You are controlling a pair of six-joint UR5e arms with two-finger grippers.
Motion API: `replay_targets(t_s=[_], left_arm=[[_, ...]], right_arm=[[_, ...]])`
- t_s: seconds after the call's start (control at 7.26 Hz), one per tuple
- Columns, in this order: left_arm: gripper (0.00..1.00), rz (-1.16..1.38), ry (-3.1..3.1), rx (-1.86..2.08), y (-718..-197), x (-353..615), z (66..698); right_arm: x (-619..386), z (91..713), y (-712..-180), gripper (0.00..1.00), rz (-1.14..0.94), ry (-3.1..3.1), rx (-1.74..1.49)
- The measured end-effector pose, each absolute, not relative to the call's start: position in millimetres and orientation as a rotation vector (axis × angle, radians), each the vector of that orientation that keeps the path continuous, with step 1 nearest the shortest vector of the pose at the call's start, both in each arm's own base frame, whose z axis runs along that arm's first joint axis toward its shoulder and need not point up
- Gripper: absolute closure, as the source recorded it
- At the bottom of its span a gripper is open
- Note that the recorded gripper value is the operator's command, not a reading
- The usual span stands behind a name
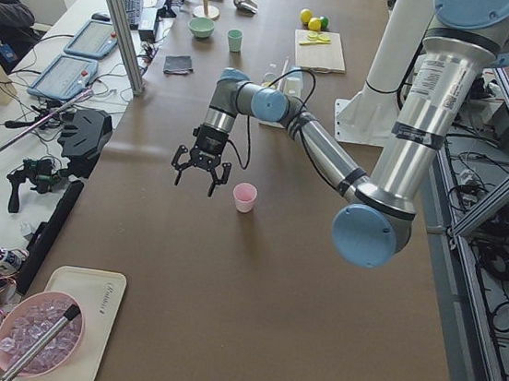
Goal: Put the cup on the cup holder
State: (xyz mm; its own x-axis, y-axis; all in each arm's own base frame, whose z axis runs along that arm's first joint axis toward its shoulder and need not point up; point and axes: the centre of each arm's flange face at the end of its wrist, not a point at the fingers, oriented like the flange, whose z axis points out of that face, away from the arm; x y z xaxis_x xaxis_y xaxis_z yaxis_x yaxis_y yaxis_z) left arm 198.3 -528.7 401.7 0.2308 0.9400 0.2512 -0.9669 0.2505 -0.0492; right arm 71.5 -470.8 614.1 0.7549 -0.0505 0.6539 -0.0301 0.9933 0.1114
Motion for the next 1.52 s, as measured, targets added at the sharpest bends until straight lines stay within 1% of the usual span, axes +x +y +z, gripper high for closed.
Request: replay_targets(t_s=[0.28, 0.69, 0.83, 1.1, 1.38, 1.52], left_arm=[[0.02, 1.485, -0.291, 0.035, -517.5, 282.5, 386.4], [0.02, 1.673, -0.314, -0.066, -472.1, 381.9, 368.3], [0.02, 1.719, -0.323, -0.095, -456.2, 405.5, 372.1], [0.02, 1.779, -0.339, -0.144, -434.5, 436.3, 388.2], [0.02, 1.755, -0.360, -0.190, -426.1, 454.2, 409.4], [0.02, 1.743, -0.372, -0.200, -424.8, 458.2, 415.2]], right_arm=[[39.2, 574.6, -489.6, 0.00, -0.090, -0.721, 0.144], [-40.2, 519.7, -526.4, 0.00, -0.256, -0.695, 0.170], [-63.1, 503.4, -536.1, 0.00, -0.300, -0.685, 0.181], [-105.3, 473.4, -549.9, 0.02, -0.380, -0.677, 0.210], [-141.8, 447.9, -561.8, 0.04, -0.430, -0.685, 0.202], [-162.4, 430.5, -568.7, 0.07, -0.456, -0.679, 0.196]])
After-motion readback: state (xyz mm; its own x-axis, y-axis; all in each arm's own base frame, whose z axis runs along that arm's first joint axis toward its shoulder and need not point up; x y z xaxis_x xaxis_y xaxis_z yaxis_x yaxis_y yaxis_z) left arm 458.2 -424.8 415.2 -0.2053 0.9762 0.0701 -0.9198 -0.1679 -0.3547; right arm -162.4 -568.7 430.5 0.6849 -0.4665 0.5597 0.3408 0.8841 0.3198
